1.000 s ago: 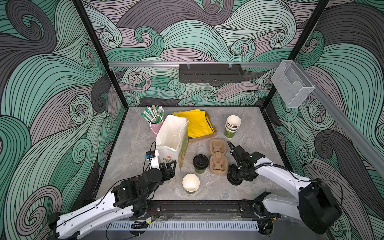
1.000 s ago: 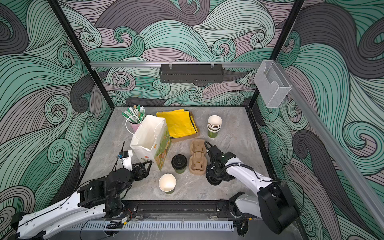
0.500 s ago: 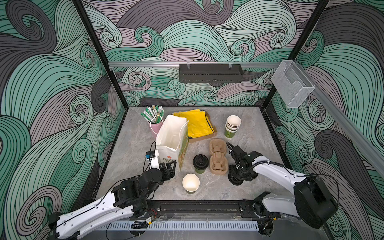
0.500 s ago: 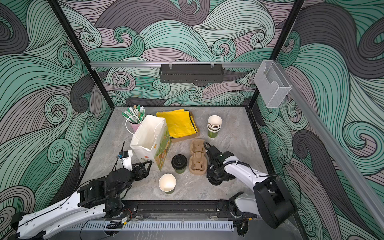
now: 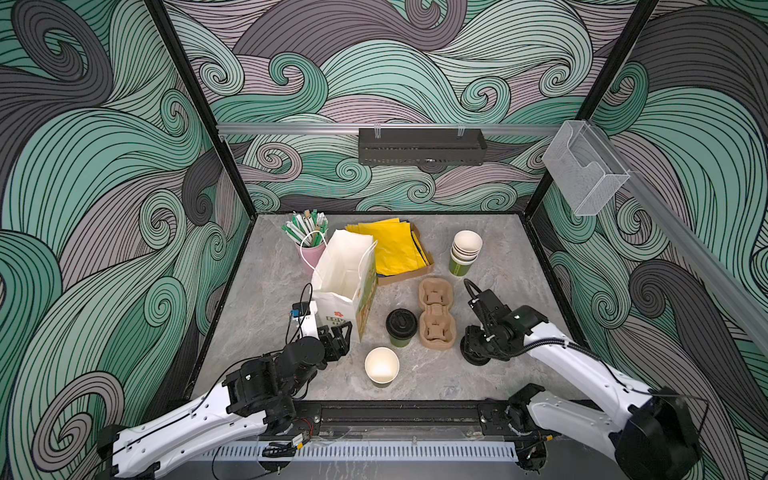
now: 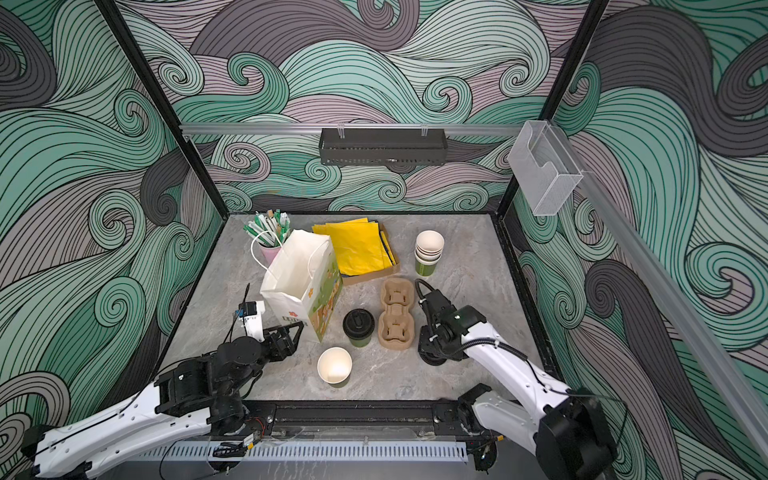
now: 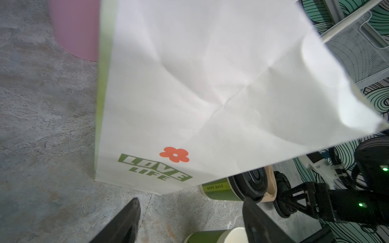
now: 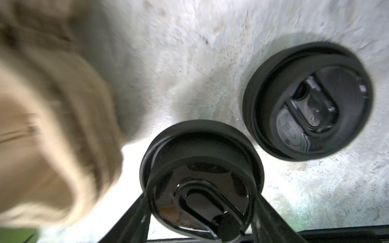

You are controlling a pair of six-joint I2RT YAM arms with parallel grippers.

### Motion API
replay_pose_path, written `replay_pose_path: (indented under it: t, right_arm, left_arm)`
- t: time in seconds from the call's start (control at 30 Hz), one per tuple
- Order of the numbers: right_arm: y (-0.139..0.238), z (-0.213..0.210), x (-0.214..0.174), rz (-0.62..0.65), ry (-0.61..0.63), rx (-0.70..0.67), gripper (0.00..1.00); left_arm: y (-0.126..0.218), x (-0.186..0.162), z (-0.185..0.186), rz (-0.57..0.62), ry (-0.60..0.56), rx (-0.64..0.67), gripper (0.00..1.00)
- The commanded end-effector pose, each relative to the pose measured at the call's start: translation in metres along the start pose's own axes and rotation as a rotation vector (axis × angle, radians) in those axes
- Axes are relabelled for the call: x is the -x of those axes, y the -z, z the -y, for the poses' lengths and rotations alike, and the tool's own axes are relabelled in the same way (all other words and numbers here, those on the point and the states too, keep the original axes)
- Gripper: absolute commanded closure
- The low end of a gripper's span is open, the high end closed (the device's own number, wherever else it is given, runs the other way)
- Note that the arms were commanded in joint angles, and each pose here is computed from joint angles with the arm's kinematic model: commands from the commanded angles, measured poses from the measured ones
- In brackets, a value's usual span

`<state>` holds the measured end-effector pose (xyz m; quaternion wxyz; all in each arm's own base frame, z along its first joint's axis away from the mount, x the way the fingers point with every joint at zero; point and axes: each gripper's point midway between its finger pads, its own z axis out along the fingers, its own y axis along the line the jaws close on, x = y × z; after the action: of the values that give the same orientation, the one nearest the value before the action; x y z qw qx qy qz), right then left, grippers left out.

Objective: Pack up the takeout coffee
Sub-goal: 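Lift the black lid and carry it over the new green cup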

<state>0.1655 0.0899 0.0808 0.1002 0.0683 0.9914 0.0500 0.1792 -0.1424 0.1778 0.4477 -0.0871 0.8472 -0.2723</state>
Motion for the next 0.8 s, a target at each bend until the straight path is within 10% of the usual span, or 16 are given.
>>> replay_pose_path:
  t: [0.0,0.77]
  right_arm:
    - [0.03,-0.004,-0.004,0.022,0.04,0.003,0.33]
    - [0.096,-0.208,-0.066,0.021,0.953,0.192,0.33]
  left_arm:
    - [0.006,0.01,0.002,0.019,0.017,0.002,0.22]
    - [0.028,0.011,-0.056,0.081,0.197,0.142,0.22]
